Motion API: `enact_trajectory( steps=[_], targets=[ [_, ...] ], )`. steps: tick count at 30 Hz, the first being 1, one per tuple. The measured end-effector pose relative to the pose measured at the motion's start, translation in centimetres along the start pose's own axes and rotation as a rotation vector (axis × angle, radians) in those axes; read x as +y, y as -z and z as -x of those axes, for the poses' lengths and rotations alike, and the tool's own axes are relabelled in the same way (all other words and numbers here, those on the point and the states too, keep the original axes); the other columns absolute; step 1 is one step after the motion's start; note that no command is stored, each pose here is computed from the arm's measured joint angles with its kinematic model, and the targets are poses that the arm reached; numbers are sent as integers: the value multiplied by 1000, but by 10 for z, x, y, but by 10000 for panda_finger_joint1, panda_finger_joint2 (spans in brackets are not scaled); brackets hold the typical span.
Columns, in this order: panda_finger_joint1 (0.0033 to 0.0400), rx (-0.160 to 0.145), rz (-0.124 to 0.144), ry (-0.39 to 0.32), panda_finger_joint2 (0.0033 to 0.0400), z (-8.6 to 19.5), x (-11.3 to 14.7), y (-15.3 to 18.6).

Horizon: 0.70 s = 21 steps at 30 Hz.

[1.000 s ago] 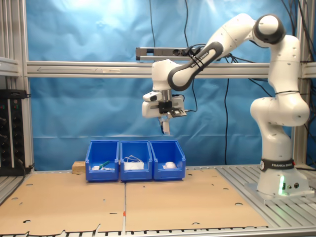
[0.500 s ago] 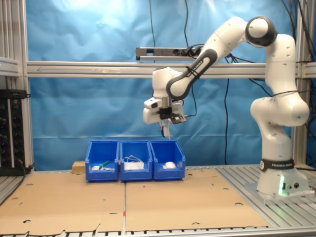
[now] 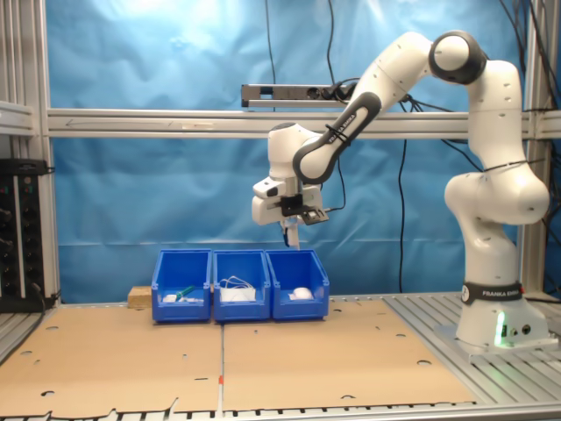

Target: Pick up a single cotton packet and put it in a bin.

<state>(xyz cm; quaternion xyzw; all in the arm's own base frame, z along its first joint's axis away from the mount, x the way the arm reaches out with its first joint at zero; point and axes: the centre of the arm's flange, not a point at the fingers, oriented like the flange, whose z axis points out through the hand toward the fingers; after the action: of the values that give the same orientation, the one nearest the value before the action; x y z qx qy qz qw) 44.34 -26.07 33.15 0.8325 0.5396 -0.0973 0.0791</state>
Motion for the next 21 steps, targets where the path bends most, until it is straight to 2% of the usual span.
enact_trajectory(
  steps=[7, 21],
  targets=[
    [55, 1, 13, 14, 55, 0, 2, 1],
    [55, 1, 21, 21, 55, 3, 2, 1]
  ],
)
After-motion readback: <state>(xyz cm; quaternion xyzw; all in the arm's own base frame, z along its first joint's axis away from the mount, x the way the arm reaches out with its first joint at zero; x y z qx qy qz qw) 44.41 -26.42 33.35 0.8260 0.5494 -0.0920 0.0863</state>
